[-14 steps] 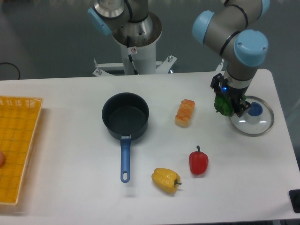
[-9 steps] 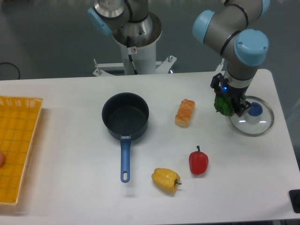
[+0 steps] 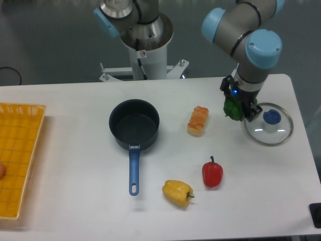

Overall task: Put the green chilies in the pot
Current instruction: 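Carry the held green chili from beside the glass lid toward the saucepan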

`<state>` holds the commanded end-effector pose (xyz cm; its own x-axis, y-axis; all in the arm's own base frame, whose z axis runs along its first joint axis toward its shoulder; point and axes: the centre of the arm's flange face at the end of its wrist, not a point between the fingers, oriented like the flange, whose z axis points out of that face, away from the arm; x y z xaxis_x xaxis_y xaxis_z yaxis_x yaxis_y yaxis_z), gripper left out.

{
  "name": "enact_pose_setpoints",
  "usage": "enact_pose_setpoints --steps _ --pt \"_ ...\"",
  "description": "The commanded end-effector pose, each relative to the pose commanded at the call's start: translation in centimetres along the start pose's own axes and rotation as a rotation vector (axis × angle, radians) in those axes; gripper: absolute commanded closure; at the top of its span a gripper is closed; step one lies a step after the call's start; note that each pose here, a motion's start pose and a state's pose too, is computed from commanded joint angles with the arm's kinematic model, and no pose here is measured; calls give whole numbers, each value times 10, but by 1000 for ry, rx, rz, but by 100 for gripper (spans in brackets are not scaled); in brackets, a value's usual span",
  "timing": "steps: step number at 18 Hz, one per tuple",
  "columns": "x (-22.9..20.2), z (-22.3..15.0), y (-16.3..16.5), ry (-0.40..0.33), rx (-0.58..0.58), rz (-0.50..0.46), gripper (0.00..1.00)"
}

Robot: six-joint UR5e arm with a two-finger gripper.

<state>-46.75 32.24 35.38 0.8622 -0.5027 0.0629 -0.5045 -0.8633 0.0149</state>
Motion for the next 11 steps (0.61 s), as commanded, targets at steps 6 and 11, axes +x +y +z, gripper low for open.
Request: enact_pose_setpoints --steps 6,11 --pt "28 -6 -40 36 9 27 39" --pt "54 -2 -83 36 28 -40 39"
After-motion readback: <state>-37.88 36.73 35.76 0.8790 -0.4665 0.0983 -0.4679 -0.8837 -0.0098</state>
